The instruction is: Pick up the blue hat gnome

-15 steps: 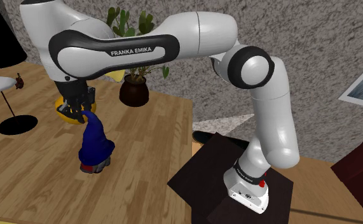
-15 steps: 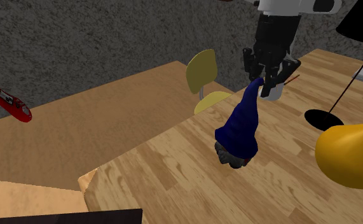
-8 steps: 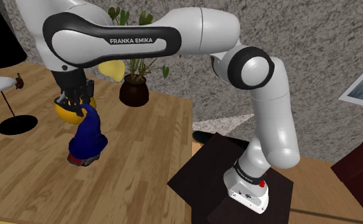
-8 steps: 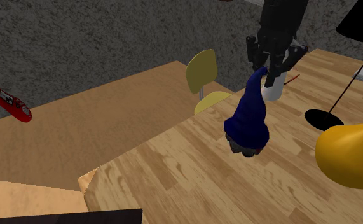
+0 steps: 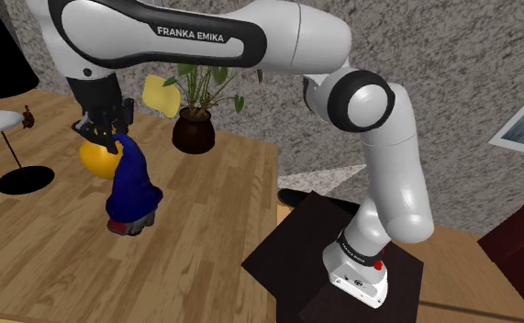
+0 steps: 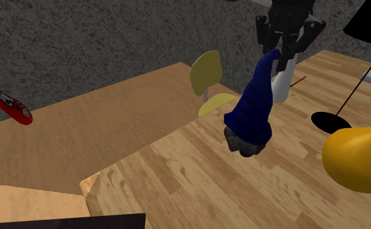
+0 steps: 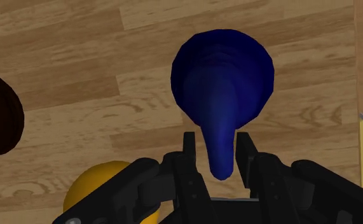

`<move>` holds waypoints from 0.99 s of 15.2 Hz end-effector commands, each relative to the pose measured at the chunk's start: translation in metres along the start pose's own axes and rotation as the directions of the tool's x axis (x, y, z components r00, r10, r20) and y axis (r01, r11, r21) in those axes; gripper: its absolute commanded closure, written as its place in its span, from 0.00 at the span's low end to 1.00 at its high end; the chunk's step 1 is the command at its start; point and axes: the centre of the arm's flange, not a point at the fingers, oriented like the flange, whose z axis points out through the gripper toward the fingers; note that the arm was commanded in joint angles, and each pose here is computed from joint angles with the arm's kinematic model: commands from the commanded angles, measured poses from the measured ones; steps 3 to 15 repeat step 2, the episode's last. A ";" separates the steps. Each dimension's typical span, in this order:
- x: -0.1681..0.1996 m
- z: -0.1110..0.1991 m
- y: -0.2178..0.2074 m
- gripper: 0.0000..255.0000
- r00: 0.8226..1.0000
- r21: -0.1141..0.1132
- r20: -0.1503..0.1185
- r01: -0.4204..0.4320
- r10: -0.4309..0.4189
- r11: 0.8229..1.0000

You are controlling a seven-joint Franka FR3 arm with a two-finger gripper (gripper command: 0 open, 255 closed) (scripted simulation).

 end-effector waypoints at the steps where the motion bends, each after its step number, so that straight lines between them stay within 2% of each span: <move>1: -0.001 -0.007 0.001 1.00 1.000 0.001 -0.002 0.000 0.000 1.000; 15: -0.001 -0.007 0.001 1.00 1.000 0.001 -0.002 0.000 0.000 1.000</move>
